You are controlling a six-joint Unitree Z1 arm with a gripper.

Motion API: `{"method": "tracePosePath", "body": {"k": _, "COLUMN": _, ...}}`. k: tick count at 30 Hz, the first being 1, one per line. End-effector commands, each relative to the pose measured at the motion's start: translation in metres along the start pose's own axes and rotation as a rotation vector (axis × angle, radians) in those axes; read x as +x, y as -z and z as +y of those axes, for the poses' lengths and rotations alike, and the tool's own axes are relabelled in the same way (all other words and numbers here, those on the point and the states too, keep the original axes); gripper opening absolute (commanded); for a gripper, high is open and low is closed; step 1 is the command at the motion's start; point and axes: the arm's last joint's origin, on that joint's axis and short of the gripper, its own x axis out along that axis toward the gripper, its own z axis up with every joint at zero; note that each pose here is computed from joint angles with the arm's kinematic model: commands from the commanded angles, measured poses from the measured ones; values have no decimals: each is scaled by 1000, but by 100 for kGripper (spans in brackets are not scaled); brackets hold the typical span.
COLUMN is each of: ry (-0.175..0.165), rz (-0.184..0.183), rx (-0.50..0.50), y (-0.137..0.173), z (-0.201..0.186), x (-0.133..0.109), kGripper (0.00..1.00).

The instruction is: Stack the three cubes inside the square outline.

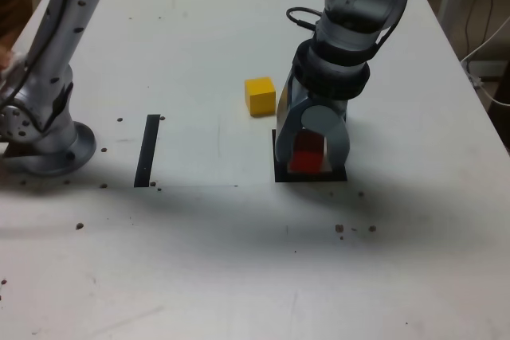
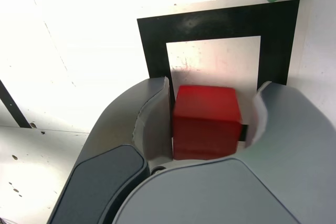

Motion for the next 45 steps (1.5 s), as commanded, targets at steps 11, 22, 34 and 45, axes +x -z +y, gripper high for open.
{"method": "tracePosePath", "body": {"k": 11, "ry": -12, "rz": -10, "rx": 2, "y": 7, "z": 0, "x": -6, "kGripper": 99}}
{"method": "tracePosePath", "body": {"k": 22, "ry": -78, "rz": -54, "rx": -78, "y": 74, "z": 20, "x": -38, "kGripper": 99}}
{"method": "tracePosePath", "body": {"k": 34, "ry": -51, "rz": -26, "rx": -159, "y": 92, "z": 62, "x": -23, "kGripper": 100}}
{"method": "tracePosePath", "body": {"k": 45, "ry": 12, "rz": 20, "rx": -203, "y": 79, "z": 106, "x": 11, "kGripper": 98}}
